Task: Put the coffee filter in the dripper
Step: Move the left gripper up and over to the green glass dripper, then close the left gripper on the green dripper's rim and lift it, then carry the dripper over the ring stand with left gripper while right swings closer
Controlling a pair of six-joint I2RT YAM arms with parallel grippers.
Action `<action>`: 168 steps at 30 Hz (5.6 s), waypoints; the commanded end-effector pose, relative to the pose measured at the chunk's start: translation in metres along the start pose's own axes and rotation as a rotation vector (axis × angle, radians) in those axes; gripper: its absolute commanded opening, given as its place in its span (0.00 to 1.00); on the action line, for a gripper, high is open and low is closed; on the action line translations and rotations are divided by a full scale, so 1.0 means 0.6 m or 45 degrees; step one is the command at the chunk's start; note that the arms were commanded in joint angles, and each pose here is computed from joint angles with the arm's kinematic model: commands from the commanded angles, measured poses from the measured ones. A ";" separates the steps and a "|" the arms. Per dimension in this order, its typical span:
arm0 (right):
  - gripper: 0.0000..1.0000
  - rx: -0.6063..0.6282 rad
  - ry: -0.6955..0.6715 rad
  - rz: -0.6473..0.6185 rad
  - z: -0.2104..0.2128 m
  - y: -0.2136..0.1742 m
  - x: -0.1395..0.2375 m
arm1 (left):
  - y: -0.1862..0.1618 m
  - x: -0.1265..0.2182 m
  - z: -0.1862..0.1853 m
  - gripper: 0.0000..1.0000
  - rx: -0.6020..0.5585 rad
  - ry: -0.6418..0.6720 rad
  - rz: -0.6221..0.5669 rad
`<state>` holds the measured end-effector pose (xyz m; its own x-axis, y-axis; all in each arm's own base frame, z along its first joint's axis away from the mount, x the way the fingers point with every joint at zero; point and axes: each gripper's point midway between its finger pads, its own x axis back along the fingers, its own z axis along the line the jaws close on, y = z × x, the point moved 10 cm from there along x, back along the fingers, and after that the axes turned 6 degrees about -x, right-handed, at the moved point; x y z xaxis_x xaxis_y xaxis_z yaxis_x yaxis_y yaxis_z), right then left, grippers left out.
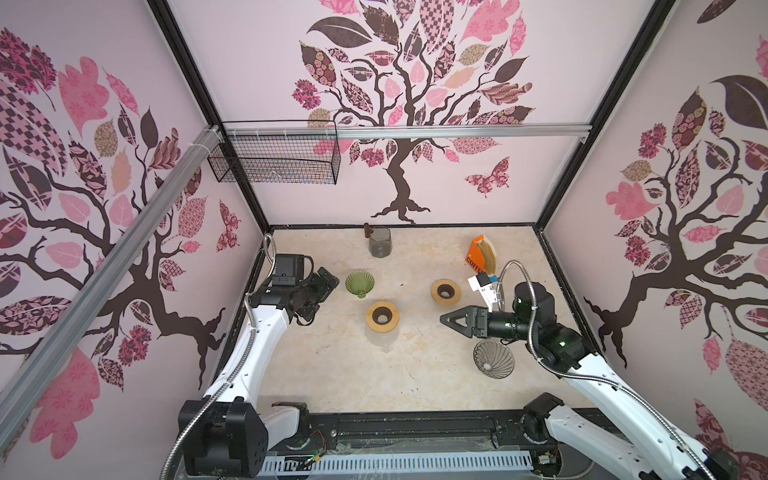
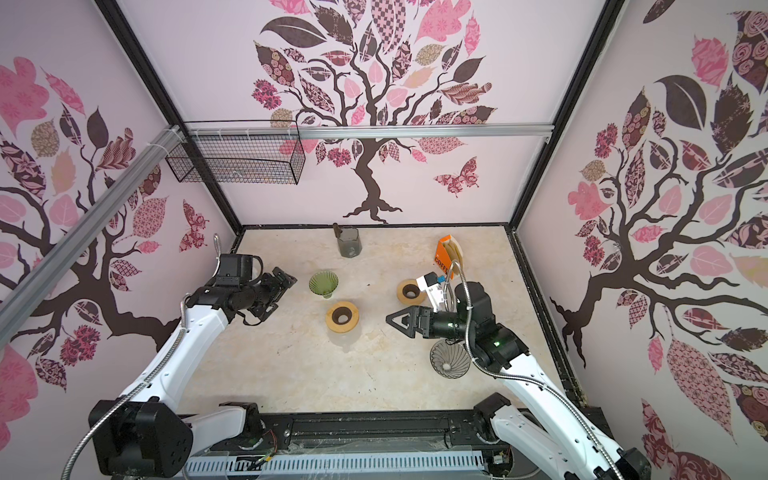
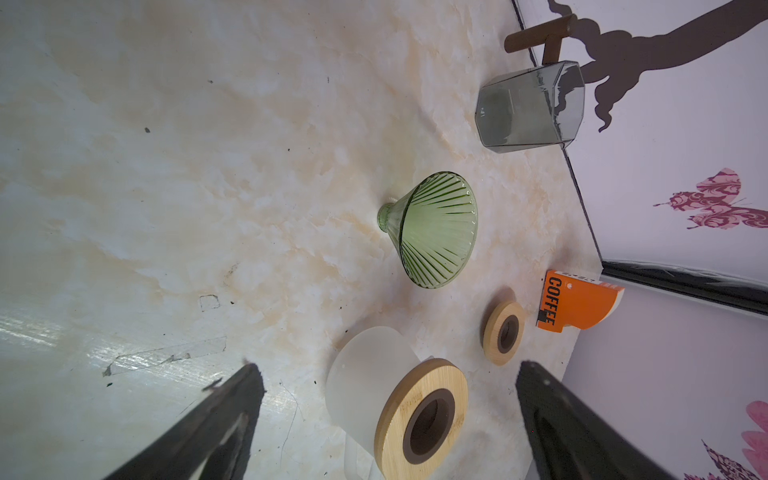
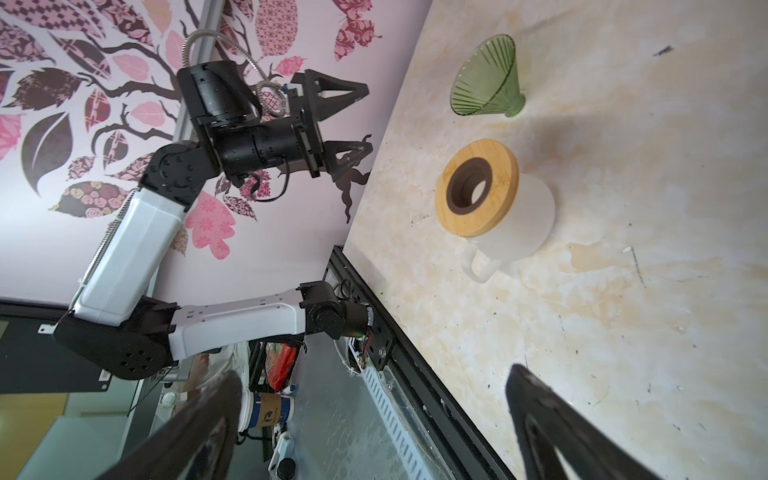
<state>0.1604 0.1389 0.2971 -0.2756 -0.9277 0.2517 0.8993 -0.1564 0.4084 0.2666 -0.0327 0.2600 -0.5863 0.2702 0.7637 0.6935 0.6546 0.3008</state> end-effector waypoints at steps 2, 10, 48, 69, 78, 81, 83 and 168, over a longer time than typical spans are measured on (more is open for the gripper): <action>1.00 0.089 0.132 -0.032 0.036 0.012 0.011 | 0.000 -0.010 0.000 0.98 0.009 -0.033 0.010; 1.00 0.139 -0.153 -0.211 0.055 0.031 0.041 | 0.004 -0.035 -0.015 0.94 0.013 -0.069 0.109; 1.00 0.255 -0.231 -0.417 0.112 0.018 0.111 | 0.027 -0.216 -0.060 0.34 -0.004 0.176 0.316; 1.00 0.250 -0.231 -0.401 0.108 0.023 0.104 | 0.033 -0.232 -0.058 0.16 0.000 0.219 0.306; 1.00 0.238 -0.232 -0.399 0.106 0.023 0.102 | 0.033 -0.236 -0.058 0.11 -0.009 0.218 0.310; 1.00 0.238 -0.237 -0.402 0.104 0.024 0.102 | 0.036 -0.231 -0.063 0.07 -0.027 0.206 0.307; 1.00 0.231 -0.246 -0.399 0.102 0.024 0.100 | 0.038 -0.226 -0.068 0.06 -0.046 0.190 0.304; 1.00 0.132 -0.602 0.125 0.042 0.119 -0.141 | -0.115 -0.040 -0.135 0.00 -0.459 0.110 0.569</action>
<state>0.2418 0.2167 0.3162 -0.3209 -0.6627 0.6767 0.9119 -0.0230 0.4099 0.2657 -0.1412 0.2764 -0.1891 0.4065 0.8939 0.9697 0.2207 0.1047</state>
